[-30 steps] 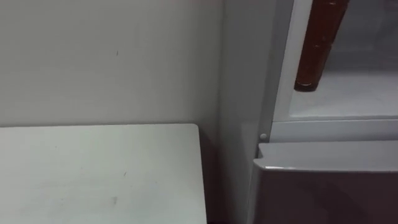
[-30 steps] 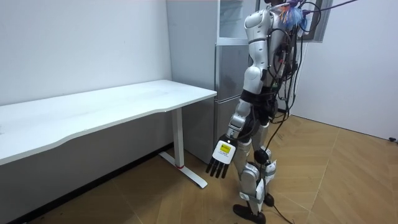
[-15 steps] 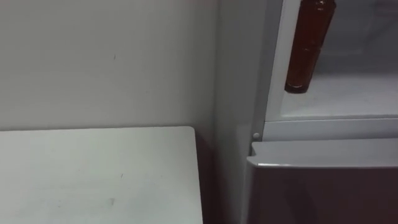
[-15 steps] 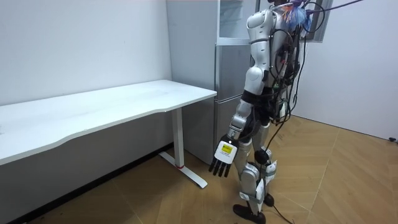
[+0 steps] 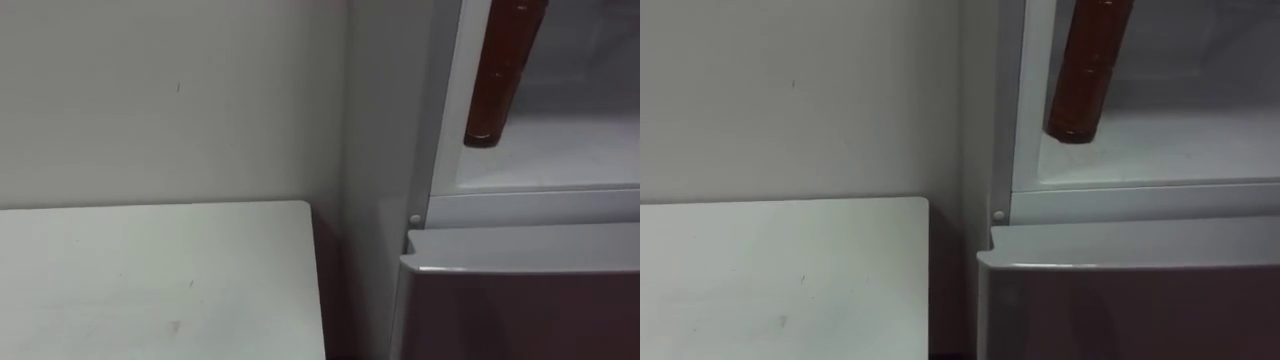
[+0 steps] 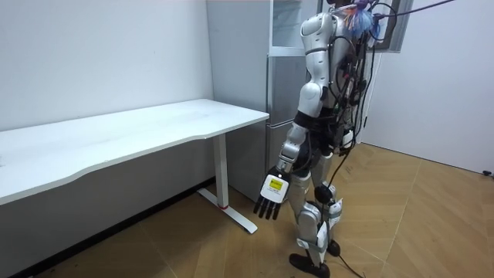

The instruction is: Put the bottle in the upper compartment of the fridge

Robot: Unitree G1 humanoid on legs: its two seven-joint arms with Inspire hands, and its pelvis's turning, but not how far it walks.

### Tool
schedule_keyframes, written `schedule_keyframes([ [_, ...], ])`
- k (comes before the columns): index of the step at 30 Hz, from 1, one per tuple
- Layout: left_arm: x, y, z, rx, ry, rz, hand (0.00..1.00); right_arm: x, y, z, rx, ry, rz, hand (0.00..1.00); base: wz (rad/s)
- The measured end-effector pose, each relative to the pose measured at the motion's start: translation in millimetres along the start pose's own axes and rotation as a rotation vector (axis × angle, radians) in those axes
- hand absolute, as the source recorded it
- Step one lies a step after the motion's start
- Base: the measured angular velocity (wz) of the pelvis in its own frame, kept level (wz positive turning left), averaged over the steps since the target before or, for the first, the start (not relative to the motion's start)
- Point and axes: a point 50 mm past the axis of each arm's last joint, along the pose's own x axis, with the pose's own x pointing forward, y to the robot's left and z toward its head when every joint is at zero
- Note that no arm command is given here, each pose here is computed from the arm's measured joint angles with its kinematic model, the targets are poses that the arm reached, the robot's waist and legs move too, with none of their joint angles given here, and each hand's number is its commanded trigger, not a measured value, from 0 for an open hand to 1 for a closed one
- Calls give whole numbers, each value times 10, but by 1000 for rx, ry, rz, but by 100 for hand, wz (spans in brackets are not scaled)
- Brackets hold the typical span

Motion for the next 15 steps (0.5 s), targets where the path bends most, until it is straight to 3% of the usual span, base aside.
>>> schedule_keyframes([
  [3,-4,-10,13,-1,1,-6,0,-41,129,121,13,-31,31,0,-11],
  [8,-7,10,58,-27,-12,-1,0,-400,709,436,20,-169,259,0,-6],
  [15,-10,44,62,-33,-18,15,0,-695,978,748,14,-326,367,0,0],
])
